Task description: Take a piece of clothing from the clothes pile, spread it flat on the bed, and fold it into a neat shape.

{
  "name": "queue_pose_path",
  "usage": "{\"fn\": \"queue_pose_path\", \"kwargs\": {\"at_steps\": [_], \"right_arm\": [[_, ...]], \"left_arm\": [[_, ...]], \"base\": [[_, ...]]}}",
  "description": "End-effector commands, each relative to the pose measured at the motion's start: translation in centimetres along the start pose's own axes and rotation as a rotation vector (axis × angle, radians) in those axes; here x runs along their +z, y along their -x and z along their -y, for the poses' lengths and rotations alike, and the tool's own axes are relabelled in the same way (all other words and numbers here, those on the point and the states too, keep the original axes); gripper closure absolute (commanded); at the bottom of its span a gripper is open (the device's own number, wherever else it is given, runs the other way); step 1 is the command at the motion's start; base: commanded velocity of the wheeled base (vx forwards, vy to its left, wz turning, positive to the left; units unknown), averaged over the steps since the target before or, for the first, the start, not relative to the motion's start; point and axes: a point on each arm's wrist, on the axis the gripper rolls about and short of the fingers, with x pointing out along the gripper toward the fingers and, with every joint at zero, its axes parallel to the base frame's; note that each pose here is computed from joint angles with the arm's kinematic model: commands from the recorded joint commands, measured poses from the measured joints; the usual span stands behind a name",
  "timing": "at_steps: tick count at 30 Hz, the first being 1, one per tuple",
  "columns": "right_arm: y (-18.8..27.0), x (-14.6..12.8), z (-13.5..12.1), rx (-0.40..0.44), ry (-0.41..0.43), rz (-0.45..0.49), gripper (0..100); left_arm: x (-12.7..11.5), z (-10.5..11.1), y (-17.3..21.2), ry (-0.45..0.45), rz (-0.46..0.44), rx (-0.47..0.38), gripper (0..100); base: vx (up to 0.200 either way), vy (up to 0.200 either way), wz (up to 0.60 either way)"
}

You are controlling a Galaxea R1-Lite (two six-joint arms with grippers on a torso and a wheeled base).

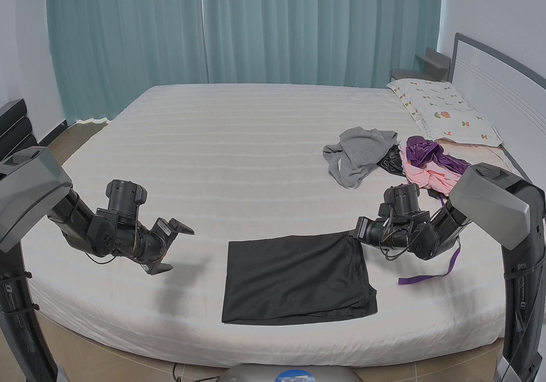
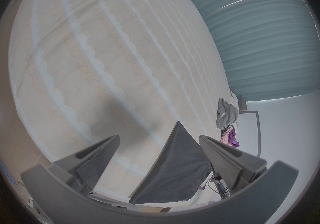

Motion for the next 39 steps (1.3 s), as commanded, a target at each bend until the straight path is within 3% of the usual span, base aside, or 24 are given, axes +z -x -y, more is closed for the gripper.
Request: {"fn": "queue_pose_path", "kwargs": {"at_steps": [1, 2, 7, 8, 11, 15, 19, 26, 31, 39], "right_arm": [[-0.1, -0.2, 0.0, -0.012, -0.003, -0.024, 100], [0.0, -0.2, 0.1, -0.016, -0.005, -0.028, 0], [1.0, 0.2, 0.0, -0.015, -0.011, -0.021, 0], [3.7, 0.1, -0.4, 0.010, -0.018, -0.044, 0], [5.9, -1.0, -0.8, 0.046, -0.017, -0.099, 0], [9.4, -4.3, -0.5, 0.056, -0.027, -0.203, 0], [11.7, -7.2, 0.2, 0.069, -0.017, -0.224, 0], [13.0, -10.5, 0.3, 0.141, 0.011, -0.191, 0], [12.0, -10.9, 0.1, 0.181, 0.024, -0.159, 0], [11.3, -11.6, 0.3, 0.167, 0.030, -0.184, 0]], "left_arm": [[0.0, 0.0, 0.0, 0.001, 0.000, 0.000, 0], [0.0, 0.0, 0.0, 0.001, 0.000, 0.000, 0], [0.0, 0.0, -0.1, 0.001, 0.000, 0.001, 0], [0.0, -0.1, -0.1, 0.001, -0.001, 0.003, 0], [0.0, -0.1, -0.1, 0.001, -0.001, 0.003, 0], [0.0, -0.1, -0.1, 0.001, -0.001, 0.003, 0], [0.0, -0.1, -0.1, 0.000, -0.002, 0.004, 0], [0.0, -0.2, -0.1, 0.002, -0.001, 0.006, 0], [-0.1, -0.2, -0.5, 0.001, 0.023, 0.028, 0], [-0.2, -0.1, -0.6, -0.005, 0.025, 0.029, 0]], "base": [[0.000, 0.000, 0.00], [0.000, 0.000, 0.00], [0.000, 0.000, 0.00], [0.000, 0.000, 0.00], [0.000, 0.000, 0.00], [0.000, 0.000, 0.00], [0.000, 0.000, 0.00], [0.000, 0.000, 0.00], [0.000, 0.000, 0.00], [0.000, 0.000, 0.00]]}}
